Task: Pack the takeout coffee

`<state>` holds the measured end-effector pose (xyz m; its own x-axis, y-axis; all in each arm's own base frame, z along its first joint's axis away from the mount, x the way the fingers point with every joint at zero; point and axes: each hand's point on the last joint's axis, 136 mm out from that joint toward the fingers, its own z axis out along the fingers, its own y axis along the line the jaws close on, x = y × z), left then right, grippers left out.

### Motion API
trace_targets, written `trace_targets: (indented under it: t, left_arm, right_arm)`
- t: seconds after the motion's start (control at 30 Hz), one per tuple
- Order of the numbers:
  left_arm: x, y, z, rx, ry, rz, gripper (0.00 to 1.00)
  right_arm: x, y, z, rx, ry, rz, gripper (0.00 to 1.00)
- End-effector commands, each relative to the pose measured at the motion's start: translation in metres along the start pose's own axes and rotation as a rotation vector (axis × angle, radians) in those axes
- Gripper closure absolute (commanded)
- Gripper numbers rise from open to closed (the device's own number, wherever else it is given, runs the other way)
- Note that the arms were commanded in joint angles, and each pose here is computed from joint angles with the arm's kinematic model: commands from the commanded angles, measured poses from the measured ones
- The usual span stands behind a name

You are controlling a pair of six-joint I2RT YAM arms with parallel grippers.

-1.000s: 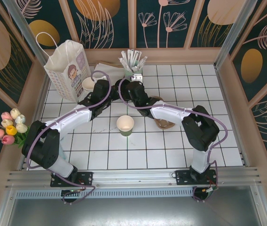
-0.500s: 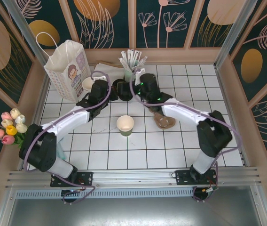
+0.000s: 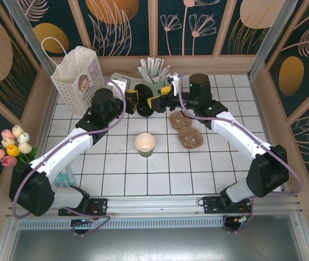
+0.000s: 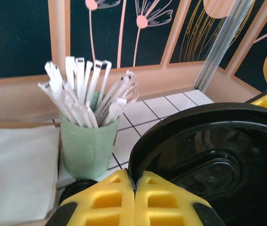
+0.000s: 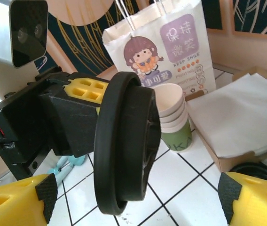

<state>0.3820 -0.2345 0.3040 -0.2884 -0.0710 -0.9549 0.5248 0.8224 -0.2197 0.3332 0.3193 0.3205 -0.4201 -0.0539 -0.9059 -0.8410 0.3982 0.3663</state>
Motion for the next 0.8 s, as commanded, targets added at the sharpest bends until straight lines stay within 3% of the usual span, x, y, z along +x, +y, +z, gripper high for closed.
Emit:
trace_targets:
  t: [0.0,0.2,0.33,0.47,0.77]
  left_arm:
    - [-0.032,-0.007,-0.006,0.003,-0.059,0.116,1.00]
    - [-0.046,-0.009,-0.007,-0.005,-0.064,0.205,1.00]
    - [-0.049,-0.009,-0.008,-0.015,-0.062,0.255,1.00]
    - [-0.050,-0.006,-0.007,-0.032,-0.051,0.267,1.00]
    - [-0.057,-0.016,-0.007,0.018,-0.072,0.242,1.00]
  right_arm:
    - [-0.020,0.023,0.011,-0.044,-0.035,-0.010,0.18]
    - [-0.033,-0.001,0.023,0.122,-0.022,0.047,0.37]
    - [-0.039,0.015,0.026,0.044,-0.019,0.027,0.40]
    - [-0.042,0.014,0.025,0.059,-0.025,0.012,0.47]
    - [-0.040,0.008,0.027,0.101,-0.021,-0.027,0.79]
